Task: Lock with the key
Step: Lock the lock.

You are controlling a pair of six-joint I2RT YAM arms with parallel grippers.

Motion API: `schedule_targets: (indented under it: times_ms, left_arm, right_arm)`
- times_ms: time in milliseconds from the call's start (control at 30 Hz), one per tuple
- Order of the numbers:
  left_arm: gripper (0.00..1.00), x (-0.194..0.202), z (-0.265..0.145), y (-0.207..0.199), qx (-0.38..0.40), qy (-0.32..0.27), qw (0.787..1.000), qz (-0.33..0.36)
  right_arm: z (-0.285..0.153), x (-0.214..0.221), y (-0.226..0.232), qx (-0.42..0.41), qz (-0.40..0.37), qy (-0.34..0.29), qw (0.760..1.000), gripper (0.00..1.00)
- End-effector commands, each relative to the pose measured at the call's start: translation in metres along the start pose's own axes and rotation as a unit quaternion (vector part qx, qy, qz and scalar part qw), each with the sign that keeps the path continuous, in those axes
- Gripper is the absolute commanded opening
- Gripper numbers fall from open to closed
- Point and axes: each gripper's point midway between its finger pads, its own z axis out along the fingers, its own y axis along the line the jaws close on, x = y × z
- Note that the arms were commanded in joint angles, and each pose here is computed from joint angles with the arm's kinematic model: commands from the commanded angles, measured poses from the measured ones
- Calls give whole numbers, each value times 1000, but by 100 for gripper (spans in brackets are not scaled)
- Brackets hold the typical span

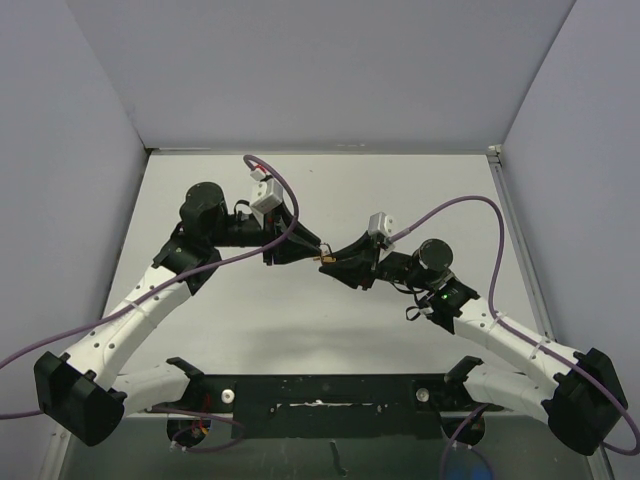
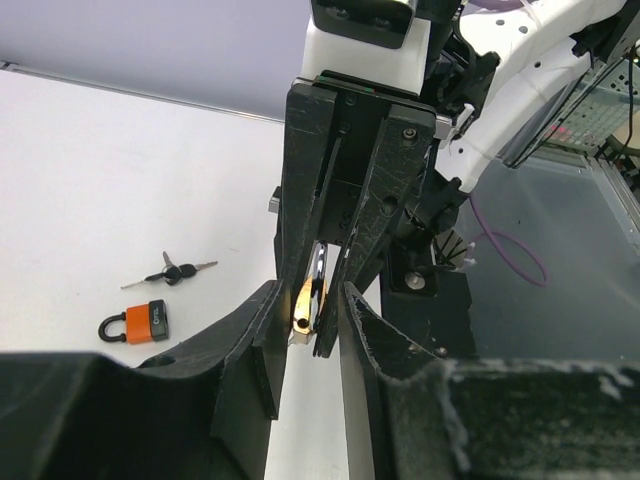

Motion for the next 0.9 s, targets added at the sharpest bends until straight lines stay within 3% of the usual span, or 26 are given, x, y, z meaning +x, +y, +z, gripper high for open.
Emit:
schedule_targets:
  times_ms: [0, 167, 300, 867]
  left_arm:
    - [24, -19, -2, -10, 18, -26, 999, 33]
    - [16, -19, -1, -10, 19, -28, 999, 31]
    - [0, -17, -1, -10, 24, -26, 999, 27]
    - [0, -15, 0, -7, 18, -30, 999, 23]
  right_arm:
    - [1, -28, 2, 1, -30, -45, 999, 0]
    - [2, -28, 1, 3, -30, -46, 999, 0]
    - [2, -28, 1, 4, -30, -46, 998, 0]
    - [4, -34, 26, -73, -25, -51, 996, 0]
